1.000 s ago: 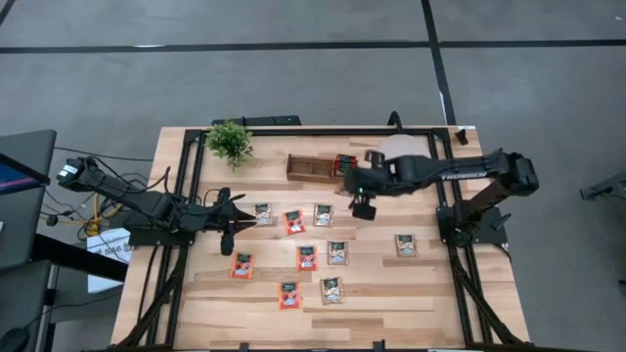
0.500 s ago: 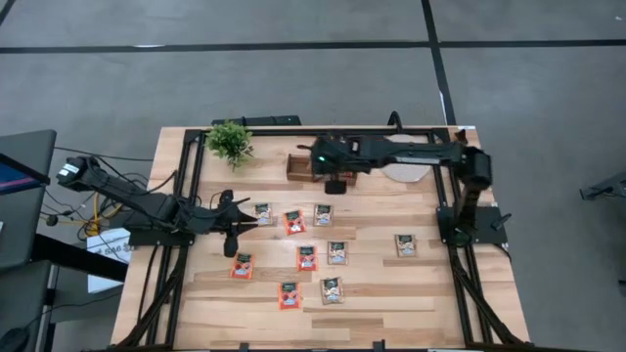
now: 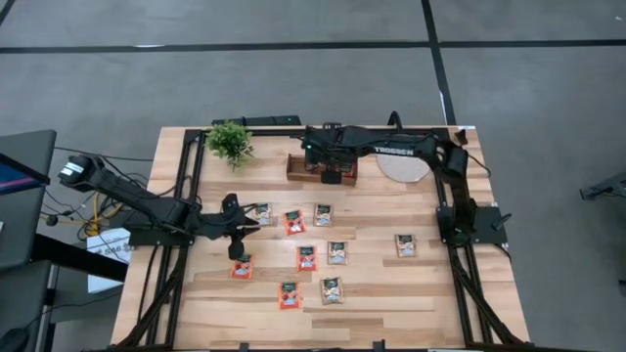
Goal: Pick & Place Tea
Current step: Put the orange tea bag into the middle section of the wooden organizer
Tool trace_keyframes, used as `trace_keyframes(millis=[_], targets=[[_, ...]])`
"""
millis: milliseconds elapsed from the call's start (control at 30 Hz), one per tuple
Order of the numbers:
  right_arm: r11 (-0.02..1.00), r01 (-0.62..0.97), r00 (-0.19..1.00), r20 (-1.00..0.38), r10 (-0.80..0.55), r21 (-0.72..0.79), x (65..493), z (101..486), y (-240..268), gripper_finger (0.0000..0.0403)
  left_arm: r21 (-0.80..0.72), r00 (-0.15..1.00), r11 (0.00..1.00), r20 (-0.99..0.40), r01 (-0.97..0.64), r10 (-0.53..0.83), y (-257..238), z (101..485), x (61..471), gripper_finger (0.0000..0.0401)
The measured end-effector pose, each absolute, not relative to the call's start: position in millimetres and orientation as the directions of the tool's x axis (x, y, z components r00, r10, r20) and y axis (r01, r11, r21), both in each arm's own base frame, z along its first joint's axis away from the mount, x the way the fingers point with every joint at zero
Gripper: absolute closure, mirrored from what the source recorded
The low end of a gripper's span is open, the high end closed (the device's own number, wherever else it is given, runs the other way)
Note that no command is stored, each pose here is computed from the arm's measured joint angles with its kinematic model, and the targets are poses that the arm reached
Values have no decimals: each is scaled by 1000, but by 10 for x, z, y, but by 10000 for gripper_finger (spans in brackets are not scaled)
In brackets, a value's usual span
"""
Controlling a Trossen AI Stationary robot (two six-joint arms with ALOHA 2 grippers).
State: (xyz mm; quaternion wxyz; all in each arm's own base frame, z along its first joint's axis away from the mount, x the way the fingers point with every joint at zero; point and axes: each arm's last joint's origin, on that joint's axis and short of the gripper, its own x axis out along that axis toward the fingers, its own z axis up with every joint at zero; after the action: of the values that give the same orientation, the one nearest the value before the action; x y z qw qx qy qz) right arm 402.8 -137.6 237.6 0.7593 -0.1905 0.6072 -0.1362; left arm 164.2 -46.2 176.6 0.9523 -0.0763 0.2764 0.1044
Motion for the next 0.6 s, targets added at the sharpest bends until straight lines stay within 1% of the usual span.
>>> trace_keyframes(millis=[267, 600], targets=[[893, -47, 206, -879, -429, -447, 3989, 2371, -1433, 403, -90, 830, 966, -535, -242, 158, -472, 1756, 1673, 335], [908, -70, 221, -894, -389, -413, 3989, 2366, -1426, 403, -95, 838, 966, -523, -239, 156, -475, 1768, 1682, 335]])
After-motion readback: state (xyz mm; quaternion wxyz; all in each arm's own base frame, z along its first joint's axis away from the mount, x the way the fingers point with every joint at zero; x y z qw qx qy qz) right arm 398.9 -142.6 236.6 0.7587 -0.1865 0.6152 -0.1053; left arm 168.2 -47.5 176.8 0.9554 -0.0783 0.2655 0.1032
